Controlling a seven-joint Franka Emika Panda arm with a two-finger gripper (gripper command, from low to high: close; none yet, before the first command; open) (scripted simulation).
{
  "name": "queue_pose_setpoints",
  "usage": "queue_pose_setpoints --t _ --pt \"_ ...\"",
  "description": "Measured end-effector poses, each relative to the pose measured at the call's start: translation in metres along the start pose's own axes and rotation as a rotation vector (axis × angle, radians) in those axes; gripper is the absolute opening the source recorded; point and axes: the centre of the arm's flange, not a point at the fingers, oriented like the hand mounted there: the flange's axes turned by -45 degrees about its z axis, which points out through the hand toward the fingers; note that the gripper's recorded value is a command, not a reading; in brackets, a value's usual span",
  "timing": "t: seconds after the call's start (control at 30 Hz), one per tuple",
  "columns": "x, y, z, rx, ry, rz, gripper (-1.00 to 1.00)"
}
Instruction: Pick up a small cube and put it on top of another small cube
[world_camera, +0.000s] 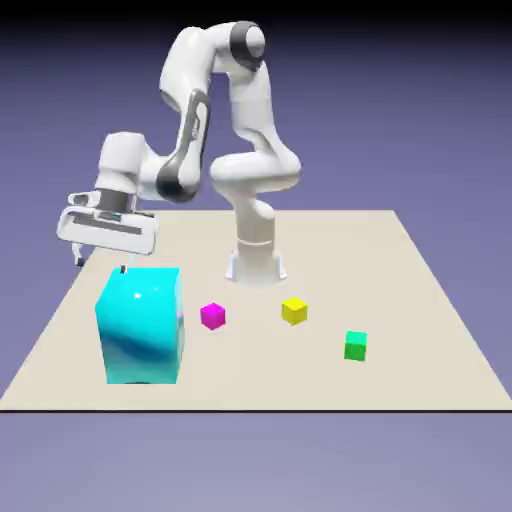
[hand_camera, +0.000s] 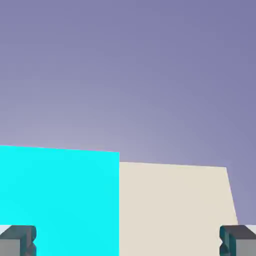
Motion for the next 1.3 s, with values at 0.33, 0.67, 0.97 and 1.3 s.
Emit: queue_pose_setpoints --t 0.33,0.67,0.97,1.3 --pt "-0.110 0.008 0.025 -0.017 -0.117 0.096 0.00" --pt "-0.211 -0.103 0.045 0.110 -0.138 0.329 0.00" --pt "-0.205 -0.099 0.064 0.113 -0.076 0.342 0.00" --pt "-0.217 -0.109 0.099 0.114 -0.103 0.342 0.00"
